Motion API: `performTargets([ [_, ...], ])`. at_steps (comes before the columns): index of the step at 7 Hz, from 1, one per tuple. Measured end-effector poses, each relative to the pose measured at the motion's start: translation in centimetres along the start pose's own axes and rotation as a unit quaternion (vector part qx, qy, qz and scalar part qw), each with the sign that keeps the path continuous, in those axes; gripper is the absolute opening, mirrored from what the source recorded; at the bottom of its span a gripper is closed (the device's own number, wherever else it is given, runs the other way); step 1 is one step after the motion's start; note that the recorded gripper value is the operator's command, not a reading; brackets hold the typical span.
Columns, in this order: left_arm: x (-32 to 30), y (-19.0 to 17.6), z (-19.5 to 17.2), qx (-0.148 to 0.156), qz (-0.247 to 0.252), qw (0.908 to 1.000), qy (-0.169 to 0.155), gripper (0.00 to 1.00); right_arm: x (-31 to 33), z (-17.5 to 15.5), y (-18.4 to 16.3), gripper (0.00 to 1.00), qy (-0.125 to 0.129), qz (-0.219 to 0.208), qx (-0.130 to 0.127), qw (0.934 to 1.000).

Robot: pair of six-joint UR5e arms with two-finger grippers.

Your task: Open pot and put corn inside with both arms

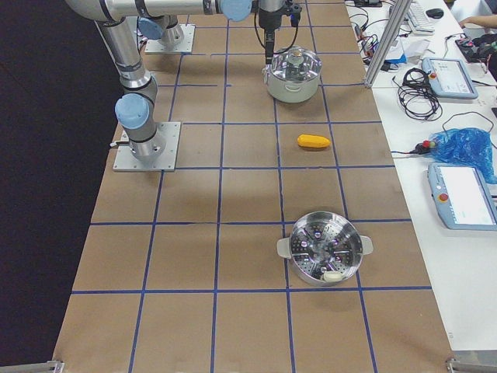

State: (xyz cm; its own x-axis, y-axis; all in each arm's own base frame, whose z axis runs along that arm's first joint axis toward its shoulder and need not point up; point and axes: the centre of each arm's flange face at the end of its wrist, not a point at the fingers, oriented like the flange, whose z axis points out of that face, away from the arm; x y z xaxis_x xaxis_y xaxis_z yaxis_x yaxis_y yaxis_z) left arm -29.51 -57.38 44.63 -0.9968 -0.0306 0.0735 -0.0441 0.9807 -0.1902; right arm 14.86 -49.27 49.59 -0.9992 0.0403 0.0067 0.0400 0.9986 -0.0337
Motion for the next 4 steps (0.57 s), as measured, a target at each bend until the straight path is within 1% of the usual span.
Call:
performTargets([
  [1, 3.4, -0.4, 2.7, -0.001, -0.003, 1.0000, 0.007, 1.00, 0.0, 0.0, 0.0, 1.00, 0.000, 0.000, 0.000, 1.0000],
  [2, 5.5, -0.6, 5.4, 0.001, -0.017, 0.9998, 0.014, 1.00, 0.0, 0.0, 0.0, 1.00, 0.000, 0.000, 0.000, 1.0000],
  [3, 6.6, -0.7, 7.1, 0.002, -0.028, 0.9995, 0.017, 1.00, 0.0, -0.1, 0.1, 1.00, 0.000, 0.000, 0.001, 1.0000],
  [4, 7.2, -0.7, 8.0, 0.000, -0.035, 0.9992, 0.019, 1.00, 0.0, -0.1, 0.1, 1.00, 0.000, 0.000, 0.001, 1.0000],
])
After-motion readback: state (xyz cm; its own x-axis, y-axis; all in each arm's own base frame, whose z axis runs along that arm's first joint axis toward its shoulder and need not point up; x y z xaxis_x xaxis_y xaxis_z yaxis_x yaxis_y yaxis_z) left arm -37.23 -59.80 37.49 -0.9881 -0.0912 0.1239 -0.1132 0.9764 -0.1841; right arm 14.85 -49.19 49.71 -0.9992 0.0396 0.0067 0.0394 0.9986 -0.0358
